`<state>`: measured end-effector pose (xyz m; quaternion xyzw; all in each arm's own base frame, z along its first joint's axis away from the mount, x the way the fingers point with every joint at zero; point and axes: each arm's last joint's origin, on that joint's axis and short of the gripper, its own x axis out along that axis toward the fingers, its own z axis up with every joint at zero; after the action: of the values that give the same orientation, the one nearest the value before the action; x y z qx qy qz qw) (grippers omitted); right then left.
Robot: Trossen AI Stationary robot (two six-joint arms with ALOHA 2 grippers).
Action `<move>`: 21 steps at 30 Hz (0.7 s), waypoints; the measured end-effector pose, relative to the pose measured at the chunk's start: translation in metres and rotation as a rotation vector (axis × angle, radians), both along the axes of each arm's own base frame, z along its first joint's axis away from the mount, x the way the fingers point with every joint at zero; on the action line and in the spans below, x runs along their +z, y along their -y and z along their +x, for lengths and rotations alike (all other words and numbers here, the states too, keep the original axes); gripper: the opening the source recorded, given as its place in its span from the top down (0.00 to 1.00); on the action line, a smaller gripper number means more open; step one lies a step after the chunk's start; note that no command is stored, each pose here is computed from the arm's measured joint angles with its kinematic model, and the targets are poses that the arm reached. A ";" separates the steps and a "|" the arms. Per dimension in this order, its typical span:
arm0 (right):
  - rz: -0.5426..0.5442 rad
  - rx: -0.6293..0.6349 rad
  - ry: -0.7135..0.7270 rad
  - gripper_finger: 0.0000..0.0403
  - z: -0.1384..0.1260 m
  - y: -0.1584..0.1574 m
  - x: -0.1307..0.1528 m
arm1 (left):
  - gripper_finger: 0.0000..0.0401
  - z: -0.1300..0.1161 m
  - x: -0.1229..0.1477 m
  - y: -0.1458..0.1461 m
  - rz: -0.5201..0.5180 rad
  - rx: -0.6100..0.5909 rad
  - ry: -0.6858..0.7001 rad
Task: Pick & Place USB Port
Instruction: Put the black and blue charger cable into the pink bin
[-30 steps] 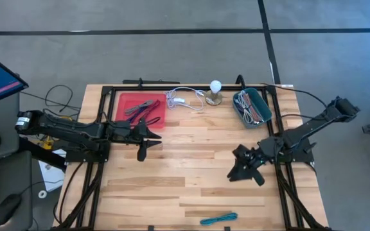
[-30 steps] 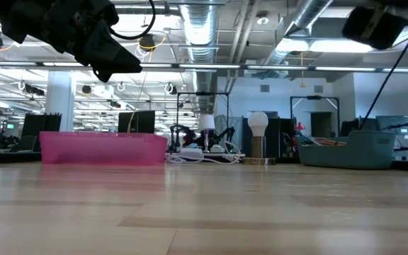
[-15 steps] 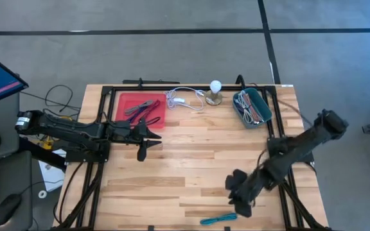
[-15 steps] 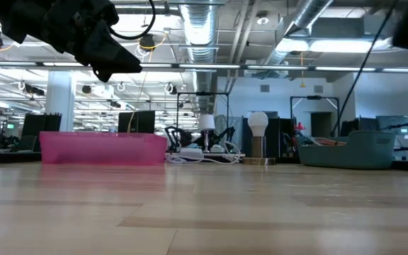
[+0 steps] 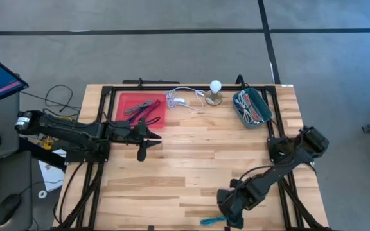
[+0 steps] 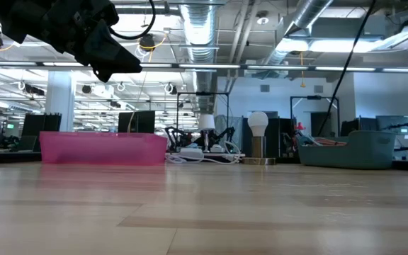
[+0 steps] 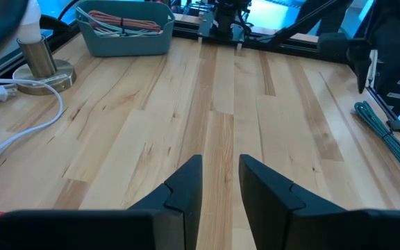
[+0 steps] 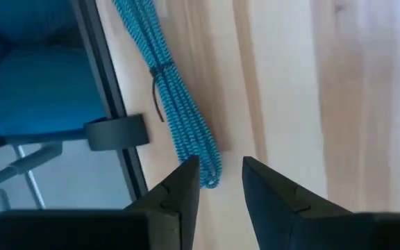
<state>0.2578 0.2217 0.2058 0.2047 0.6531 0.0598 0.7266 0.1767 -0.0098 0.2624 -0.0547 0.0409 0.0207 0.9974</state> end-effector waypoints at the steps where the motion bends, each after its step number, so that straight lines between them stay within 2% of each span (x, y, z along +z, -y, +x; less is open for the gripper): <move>1: 0.000 0.002 -0.012 0.75 0.001 -0.001 -0.002 | 0.76 0.000 0.000 0.000 0.000 0.000 0.000; 6: 0.007 0.004 -0.050 0.73 0.006 -0.007 -0.012 | 0.76 0.000 0.000 0.000 0.000 0.000 0.000; 14: 0.019 -0.008 -0.089 0.63 0.010 -0.014 -0.028 | 0.76 0.000 0.000 0.000 0.000 0.000 0.000; 21: 0.097 0.021 -0.104 0.58 0.011 -0.020 -0.028 | 0.76 0.000 0.000 0.000 0.000 0.000 0.000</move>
<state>0.2687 0.2418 0.1774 0.2358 0.6884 0.0884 0.6802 0.1767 -0.0098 0.2624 -0.0547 0.0409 0.0207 0.9974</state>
